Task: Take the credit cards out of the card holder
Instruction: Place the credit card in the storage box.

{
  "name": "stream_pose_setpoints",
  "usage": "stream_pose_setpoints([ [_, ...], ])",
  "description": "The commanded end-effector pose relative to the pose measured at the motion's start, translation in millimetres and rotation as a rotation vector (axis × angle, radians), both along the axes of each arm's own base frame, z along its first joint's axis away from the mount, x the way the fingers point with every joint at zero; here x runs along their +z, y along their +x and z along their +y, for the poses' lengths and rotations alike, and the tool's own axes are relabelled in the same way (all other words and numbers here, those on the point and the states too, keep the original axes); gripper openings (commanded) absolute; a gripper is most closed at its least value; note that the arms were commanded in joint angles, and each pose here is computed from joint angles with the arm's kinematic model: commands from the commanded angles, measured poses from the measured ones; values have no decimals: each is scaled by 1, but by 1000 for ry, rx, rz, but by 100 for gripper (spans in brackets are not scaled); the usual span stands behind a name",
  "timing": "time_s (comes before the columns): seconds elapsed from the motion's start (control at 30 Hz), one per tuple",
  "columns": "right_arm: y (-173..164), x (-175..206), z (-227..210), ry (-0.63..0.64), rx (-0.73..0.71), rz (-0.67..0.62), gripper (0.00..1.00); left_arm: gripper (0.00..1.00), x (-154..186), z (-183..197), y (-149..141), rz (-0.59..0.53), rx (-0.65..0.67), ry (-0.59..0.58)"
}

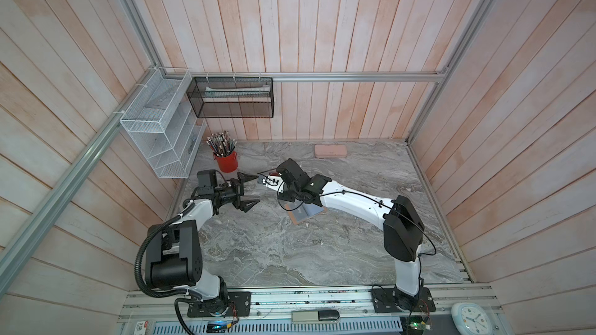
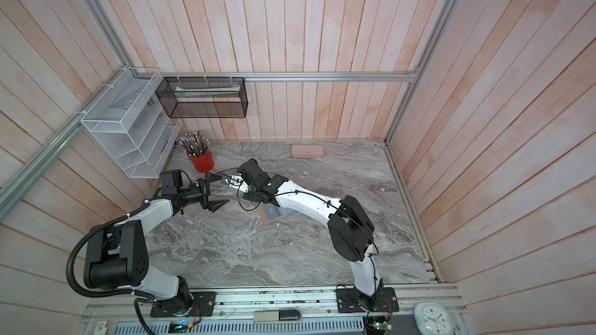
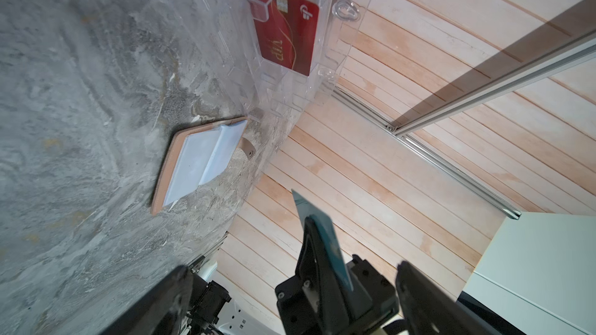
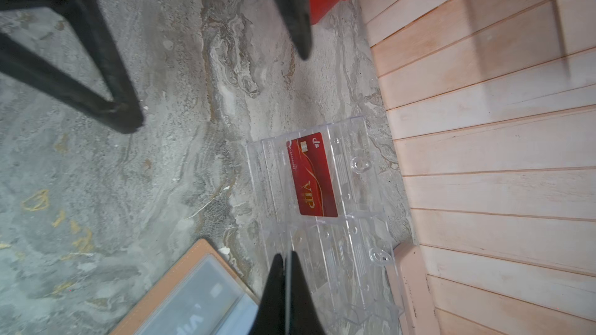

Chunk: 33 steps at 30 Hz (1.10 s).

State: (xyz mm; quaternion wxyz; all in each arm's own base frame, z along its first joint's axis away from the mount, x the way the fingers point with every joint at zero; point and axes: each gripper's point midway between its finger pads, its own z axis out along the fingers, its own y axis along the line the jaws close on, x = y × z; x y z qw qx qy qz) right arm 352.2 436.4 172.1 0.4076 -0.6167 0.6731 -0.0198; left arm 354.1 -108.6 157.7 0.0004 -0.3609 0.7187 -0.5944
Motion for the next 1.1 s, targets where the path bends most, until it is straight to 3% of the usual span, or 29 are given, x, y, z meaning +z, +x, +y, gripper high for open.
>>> stream_pose_setpoints([
  [0.0, 5, -16, -2, -37, 12, 73, 0, 100, 15, 0, -9, -90, -21, 5],
  [0.23, 22, -37, 4, -72, 48, 103, 0, 100, 7, 4, -32, -76, -4, -13],
  [0.4, 43, -52, 9, -76, 44, 152, 0, 100, 0, 14, -39, -77, 41, 35],
  [0.7, 66, -77, 13, -139, 103, 109, 0, 100, -6, 24, -26, -99, 33, 99],
  [1.07, 58, -91, 20, -172, 120, 107, 0, 100, -22, 27, -21, -95, 29, 118],
])
